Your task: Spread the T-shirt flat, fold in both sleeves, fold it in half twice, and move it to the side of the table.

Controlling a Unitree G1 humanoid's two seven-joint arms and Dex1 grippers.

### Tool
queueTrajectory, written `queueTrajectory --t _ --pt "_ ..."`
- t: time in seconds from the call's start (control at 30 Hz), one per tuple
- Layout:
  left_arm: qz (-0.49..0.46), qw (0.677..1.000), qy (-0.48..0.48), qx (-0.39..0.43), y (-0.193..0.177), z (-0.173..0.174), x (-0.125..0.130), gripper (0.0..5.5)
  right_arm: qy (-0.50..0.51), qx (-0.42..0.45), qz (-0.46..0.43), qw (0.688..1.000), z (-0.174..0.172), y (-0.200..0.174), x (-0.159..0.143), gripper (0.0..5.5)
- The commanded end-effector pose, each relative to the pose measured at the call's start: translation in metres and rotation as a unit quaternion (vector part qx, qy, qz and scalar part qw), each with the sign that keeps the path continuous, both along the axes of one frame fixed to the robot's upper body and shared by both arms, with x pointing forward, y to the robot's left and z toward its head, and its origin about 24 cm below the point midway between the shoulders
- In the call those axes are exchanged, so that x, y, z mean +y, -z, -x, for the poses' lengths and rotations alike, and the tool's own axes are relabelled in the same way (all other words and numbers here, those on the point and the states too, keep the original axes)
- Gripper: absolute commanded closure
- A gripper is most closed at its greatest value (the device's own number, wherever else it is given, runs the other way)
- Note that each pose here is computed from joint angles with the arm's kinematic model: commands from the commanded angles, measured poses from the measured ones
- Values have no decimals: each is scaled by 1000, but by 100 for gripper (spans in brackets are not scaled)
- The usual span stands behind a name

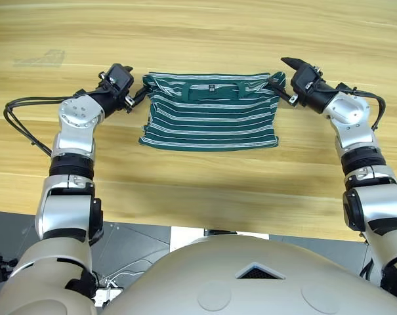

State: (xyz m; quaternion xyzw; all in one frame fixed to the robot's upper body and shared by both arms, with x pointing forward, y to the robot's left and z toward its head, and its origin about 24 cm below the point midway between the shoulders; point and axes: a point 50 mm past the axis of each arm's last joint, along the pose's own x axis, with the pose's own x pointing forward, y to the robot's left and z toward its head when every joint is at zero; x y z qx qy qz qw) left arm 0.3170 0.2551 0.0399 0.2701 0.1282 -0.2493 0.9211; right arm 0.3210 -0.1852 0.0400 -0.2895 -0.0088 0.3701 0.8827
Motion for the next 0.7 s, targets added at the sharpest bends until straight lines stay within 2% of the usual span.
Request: queueTrajectory --t 0.03,0.2,0.37,0.7 --pt "12 1000 -14 -8 -1 -9 -4 190 4 2 5 1000 3 6 -1 200" --pt "18 999 -32 -23 -13 -25 -7 102 10 -13 17 1000 -3 2 3 104" --pt "17 999 -24 -16 -7 -26 -12 15 9 -22 24 999 -7 0 6 13" --pt "10 997 -66 -24 -8 -30 -6 12 60 -31 75 995 -41 -20 15 11"
